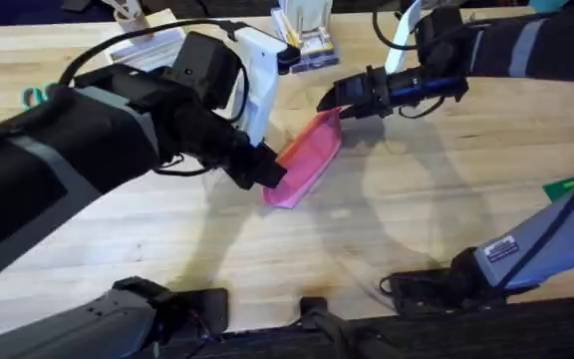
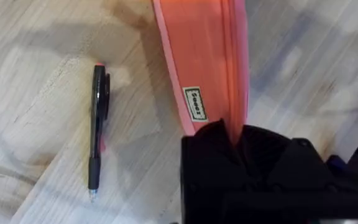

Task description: Unzip the bag, pick up the pens from the table one at a time and place them inside, then zip the bag closed.

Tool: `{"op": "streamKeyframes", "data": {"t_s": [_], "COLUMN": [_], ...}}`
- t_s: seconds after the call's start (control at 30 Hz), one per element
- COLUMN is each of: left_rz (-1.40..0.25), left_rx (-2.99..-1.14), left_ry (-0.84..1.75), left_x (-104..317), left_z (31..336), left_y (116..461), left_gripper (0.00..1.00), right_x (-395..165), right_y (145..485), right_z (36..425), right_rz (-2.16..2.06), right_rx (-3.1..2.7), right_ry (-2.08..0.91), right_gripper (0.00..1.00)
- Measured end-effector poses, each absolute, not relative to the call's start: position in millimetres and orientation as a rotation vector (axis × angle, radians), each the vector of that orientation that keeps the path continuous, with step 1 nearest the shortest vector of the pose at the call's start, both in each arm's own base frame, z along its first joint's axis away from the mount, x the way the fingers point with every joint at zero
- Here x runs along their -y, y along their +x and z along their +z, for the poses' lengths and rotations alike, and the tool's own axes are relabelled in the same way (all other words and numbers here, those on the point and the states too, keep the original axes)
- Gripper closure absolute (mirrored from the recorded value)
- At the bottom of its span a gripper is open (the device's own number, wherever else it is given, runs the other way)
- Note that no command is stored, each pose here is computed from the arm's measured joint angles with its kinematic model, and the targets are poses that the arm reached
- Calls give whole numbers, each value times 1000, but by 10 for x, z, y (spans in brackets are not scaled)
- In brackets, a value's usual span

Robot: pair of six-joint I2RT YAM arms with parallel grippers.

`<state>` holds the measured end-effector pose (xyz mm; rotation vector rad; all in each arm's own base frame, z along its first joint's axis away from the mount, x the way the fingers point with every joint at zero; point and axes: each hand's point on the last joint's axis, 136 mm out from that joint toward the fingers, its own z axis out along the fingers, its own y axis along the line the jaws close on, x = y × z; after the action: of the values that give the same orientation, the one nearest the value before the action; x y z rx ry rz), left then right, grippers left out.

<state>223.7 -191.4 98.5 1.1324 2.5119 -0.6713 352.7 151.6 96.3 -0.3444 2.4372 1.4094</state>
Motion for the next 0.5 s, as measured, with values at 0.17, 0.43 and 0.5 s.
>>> {"op": "streamKeyframes", "data": {"t_s": [0.17,0.43,0.5], "left_rz": [-671,-671,-668], "left_rx": [-2511,-2511,-2512], "left_ry": [1132,1132,1132], "left_x": [1915,1915,1912], "left_z": [986,985,984], "left_y": [2239,2240,2241], "left_gripper": [958,958,958], "right_x": [-1478,-1392,-1417], "right_y": [3538,3558,3540], "right_z": [1028,1180,1242], "right_rz": [1460,1581,1629], "right_rx": [-2407,-2339,-2310], "right_ry": [-313,-231,-235], "right_gripper": [6,5,5]}}
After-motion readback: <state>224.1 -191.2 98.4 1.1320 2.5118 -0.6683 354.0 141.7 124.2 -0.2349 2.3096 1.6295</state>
